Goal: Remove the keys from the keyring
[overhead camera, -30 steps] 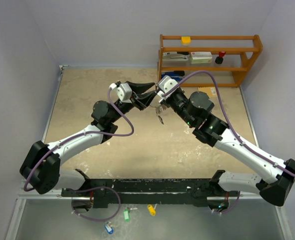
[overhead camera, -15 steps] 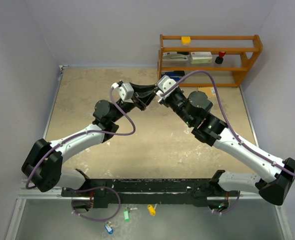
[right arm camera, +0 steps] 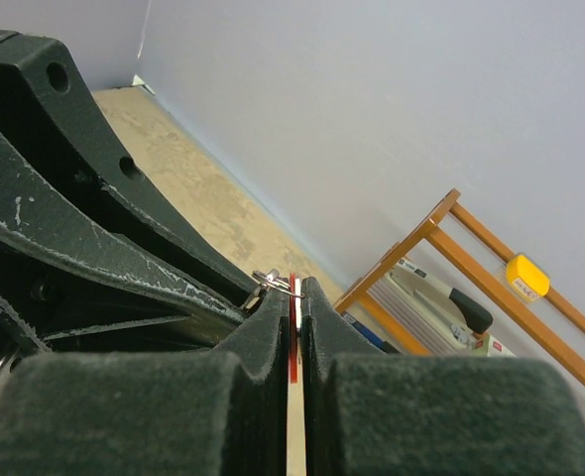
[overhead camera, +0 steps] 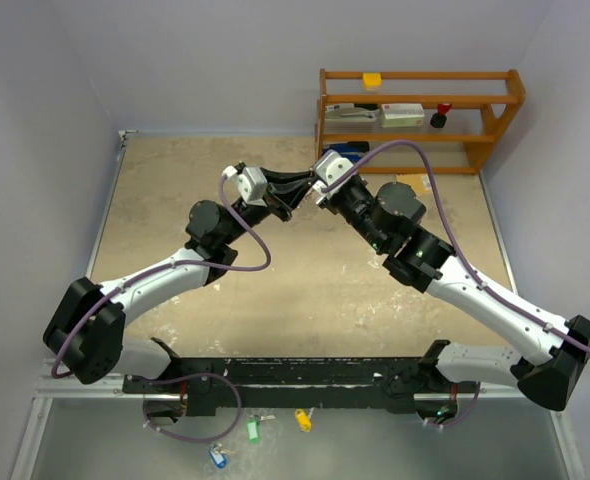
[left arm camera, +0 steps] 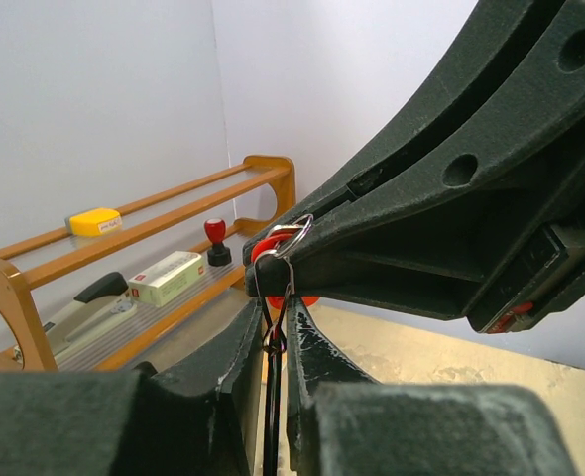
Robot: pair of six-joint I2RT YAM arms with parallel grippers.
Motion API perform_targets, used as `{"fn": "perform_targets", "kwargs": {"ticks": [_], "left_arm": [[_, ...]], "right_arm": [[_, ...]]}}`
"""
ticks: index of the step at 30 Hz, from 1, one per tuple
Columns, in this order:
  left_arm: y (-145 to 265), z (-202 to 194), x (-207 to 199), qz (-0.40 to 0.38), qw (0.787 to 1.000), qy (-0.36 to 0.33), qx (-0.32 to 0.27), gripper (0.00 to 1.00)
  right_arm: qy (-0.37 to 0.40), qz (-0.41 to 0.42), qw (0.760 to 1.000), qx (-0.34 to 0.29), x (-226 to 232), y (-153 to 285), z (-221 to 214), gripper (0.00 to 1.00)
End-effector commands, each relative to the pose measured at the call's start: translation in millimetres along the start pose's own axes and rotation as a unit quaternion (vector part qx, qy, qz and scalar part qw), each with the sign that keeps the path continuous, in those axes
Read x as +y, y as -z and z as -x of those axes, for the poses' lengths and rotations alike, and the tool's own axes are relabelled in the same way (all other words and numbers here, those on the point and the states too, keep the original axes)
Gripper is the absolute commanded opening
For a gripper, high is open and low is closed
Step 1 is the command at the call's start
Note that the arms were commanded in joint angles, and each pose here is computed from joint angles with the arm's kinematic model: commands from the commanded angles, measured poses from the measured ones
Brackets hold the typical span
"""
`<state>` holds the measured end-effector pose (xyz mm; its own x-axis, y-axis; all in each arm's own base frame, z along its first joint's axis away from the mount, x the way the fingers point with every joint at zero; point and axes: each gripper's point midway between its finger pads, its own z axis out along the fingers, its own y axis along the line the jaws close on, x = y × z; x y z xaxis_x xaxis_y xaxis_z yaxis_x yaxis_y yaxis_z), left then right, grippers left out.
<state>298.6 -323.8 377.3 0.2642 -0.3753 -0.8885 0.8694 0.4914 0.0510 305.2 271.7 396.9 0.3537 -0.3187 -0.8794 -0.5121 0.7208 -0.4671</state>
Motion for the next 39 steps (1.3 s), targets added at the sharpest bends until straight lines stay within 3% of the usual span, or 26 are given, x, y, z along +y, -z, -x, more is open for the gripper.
{"fn": "perform_targets", "kwargs": {"ticks": [1, 4, 17, 24, 39], "left_arm": [[-8, 38, -7, -0.016, 0.998, -0.015, -0.053, 0.04], [-7, 40, -7, -0.014, 0.998, -0.019, -0.056, 0.0], [6, 56, 7, 0.042, 0.996, -0.032, -0.075, 0.0], [14, 61, 30, 0.11, 0.991, -0.048, -0.062, 0.0], [11, 46, 44, 0.14, 0.988, -0.055, -0.032, 0.0]], "right_arm": [[-0.005, -0.02, 0.999, -0.038, -11, 0, 24, 0.0], [-0.005, -0.02, 0.999, -0.037, -11, 0, 24, 0.0], [-0.004, -0.022, 0.999, -0.033, -11, 0, 21, 0.0], [-0.001, -0.022, 0.999, -0.024, -11, 0, 18, 0.0], [0.0, 0.011, 0.999, -0.03, -1, -3, 24, 0.0]]}}
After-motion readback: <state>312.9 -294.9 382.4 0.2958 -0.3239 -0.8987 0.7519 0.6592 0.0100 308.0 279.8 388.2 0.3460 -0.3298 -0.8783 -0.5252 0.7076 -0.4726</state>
